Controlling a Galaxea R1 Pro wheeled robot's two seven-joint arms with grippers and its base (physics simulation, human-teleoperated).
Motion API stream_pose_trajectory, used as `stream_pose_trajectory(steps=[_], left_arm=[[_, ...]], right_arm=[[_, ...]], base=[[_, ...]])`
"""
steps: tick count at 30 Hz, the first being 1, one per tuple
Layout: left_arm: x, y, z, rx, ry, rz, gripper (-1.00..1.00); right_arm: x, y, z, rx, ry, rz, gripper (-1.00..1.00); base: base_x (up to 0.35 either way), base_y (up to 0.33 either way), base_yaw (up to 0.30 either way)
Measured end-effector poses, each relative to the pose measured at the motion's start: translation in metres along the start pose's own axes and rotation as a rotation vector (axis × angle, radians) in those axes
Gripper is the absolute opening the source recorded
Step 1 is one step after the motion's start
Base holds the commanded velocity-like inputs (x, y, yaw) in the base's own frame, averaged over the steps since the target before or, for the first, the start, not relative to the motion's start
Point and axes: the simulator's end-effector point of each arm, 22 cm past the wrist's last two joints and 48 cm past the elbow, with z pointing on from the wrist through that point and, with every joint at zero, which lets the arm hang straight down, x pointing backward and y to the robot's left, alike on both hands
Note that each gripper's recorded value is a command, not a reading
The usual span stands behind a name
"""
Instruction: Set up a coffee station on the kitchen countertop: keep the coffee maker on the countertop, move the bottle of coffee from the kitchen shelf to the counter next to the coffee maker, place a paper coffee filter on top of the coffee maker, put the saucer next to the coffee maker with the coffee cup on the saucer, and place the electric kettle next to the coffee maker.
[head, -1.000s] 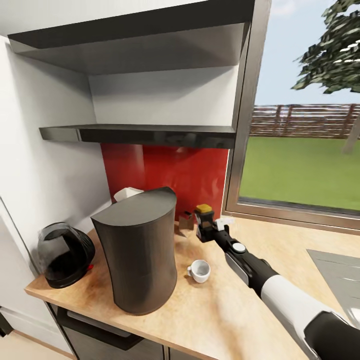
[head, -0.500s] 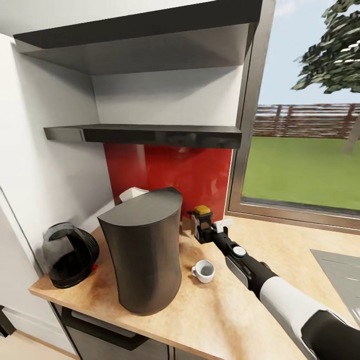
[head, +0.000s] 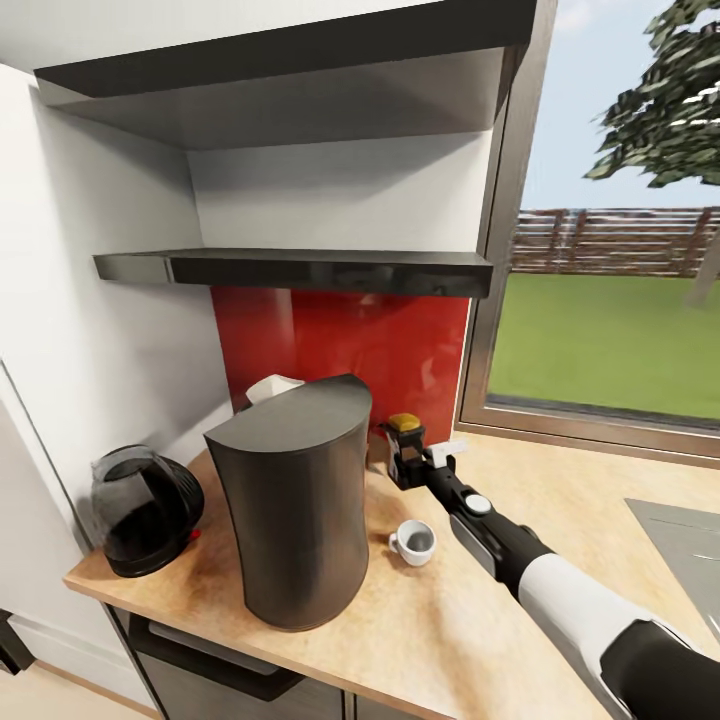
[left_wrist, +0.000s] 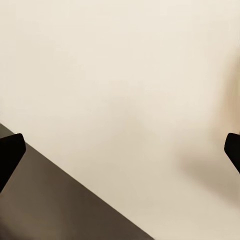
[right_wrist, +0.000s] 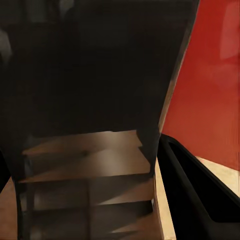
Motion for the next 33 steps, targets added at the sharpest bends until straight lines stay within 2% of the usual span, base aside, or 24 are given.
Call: stream_pose_trajectory(steps=[6,19,33], left_arm=[[0.000,0.000,0.000,0.000,-0.001,0.001,1.00],[0.001,-0.002,0.000,0.004,0.001,0.003,1.00],[0.001,-0.001,0.000,0.003,0.001,0.003,1.00]], right_arm=[[0.028,-0.013,-0.004,0.028,0.059,-0.003,-1.00],[0.041,0.010,-0.002,0.010,0.089,0.016,-1.00],[0.054,0.019,-0.003,0.008,0.116,0.025,-1.00]], base=[[0.000,0.000,0.000],[0.000,0.009,0.000],[0.000,0.048,0.000]])
